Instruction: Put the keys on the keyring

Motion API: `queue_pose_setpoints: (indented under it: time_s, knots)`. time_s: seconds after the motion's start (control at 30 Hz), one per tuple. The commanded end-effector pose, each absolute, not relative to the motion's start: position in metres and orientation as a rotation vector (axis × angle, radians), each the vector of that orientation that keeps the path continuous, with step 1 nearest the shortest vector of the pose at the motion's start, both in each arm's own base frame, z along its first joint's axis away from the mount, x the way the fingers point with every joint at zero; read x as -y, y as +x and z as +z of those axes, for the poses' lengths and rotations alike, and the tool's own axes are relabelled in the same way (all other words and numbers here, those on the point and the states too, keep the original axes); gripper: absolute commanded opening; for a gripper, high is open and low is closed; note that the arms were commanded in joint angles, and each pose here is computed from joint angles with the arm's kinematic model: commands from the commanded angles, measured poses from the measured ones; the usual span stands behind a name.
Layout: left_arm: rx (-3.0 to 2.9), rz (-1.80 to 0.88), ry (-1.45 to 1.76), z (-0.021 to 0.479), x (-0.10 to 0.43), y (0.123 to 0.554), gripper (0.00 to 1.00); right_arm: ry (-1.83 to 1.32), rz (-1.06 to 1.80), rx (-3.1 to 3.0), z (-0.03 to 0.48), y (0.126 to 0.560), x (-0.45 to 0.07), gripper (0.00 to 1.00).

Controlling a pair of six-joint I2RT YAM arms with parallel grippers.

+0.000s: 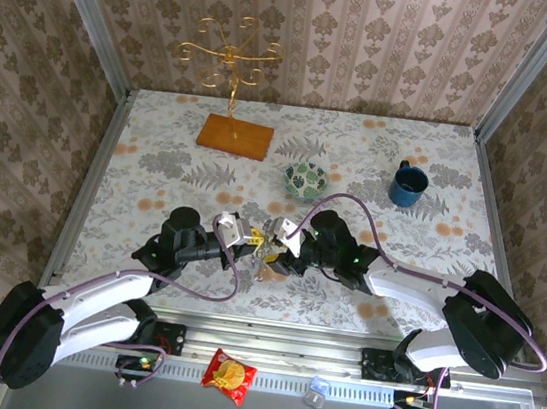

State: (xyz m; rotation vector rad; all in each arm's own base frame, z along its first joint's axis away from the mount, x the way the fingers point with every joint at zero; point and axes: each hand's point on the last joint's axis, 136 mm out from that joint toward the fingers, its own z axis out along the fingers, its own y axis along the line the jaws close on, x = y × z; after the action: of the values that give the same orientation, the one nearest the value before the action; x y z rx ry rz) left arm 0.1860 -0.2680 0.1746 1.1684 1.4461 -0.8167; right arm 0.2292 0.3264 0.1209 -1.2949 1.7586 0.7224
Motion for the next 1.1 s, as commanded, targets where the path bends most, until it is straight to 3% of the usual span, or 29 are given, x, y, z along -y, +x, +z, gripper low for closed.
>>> queue_pose_setpoints:
  time_s: [0.0, 0.43, 0.57, 1.07]
  knots:
    - [-1.374, -0.818, 1.153, 0.190, 0.269, 0.184, 0.00, -1.254, 0.671, -1.741, 0.126, 0.241, -0.330, 0.42]
    - [-1.381, -0.819, 1.161, 0.189, 0.269, 0.183, 0.00, -1.223, 0.631, -1.709, 0.134, 0.250, -0.333, 0.30]
    - [-1.386, -0.819, 1.167, 0.189, 0.268, 0.182, 0.00, -1.225, 0.628, -1.691, 0.138, 0.250, -0.333, 0.17]
    - [-1.474, -0.712, 1.270, 0.168, 0.263, 0.187, 0.00, -1.321, 0.533, -1.617, 0.176, 0.243, -0.322, 0.00]
